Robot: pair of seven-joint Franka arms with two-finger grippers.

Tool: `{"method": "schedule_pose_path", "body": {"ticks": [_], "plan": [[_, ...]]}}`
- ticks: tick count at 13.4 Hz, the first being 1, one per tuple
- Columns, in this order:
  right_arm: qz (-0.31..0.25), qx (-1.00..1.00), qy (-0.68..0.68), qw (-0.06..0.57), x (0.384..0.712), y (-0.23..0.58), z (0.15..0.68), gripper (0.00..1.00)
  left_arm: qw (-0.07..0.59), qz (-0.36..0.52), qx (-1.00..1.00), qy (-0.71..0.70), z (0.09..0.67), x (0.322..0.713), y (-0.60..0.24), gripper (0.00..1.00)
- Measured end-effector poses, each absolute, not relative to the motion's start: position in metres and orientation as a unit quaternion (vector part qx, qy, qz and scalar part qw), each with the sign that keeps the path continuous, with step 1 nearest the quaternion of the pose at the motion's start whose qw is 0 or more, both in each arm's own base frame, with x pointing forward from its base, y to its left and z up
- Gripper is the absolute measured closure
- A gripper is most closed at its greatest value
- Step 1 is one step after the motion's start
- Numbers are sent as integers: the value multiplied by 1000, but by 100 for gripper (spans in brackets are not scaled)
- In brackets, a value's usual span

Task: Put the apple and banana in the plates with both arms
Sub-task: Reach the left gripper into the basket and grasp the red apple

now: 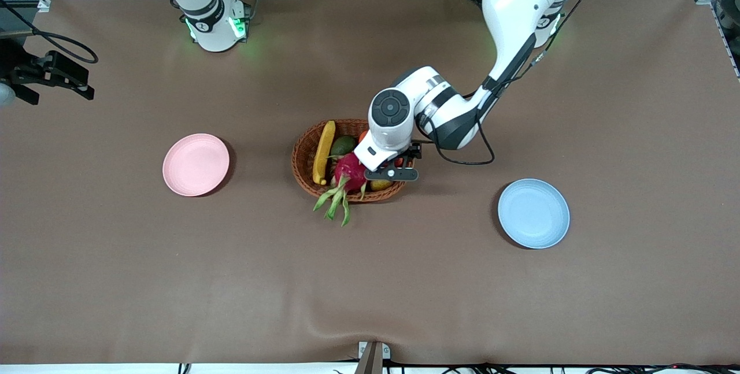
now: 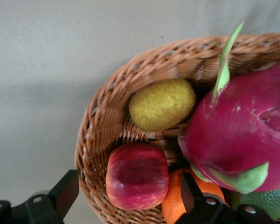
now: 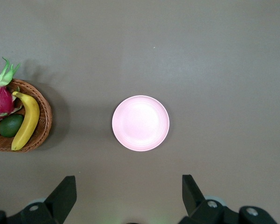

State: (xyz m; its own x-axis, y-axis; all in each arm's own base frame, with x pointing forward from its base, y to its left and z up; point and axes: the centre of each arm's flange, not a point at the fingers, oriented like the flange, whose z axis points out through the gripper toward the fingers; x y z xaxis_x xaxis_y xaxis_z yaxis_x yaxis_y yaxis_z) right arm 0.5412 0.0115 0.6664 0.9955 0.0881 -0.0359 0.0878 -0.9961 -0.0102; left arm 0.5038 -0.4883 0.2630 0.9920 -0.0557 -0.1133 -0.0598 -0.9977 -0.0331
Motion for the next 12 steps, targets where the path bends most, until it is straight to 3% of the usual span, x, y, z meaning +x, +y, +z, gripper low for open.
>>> {"method": "schedule_pose_path", "body": {"ticks": [12], "plan": [[18, -999, -44, 4, 541, 12, 666, 0, 28, 57, -997, 48, 232, 494, -498, 12]]}}
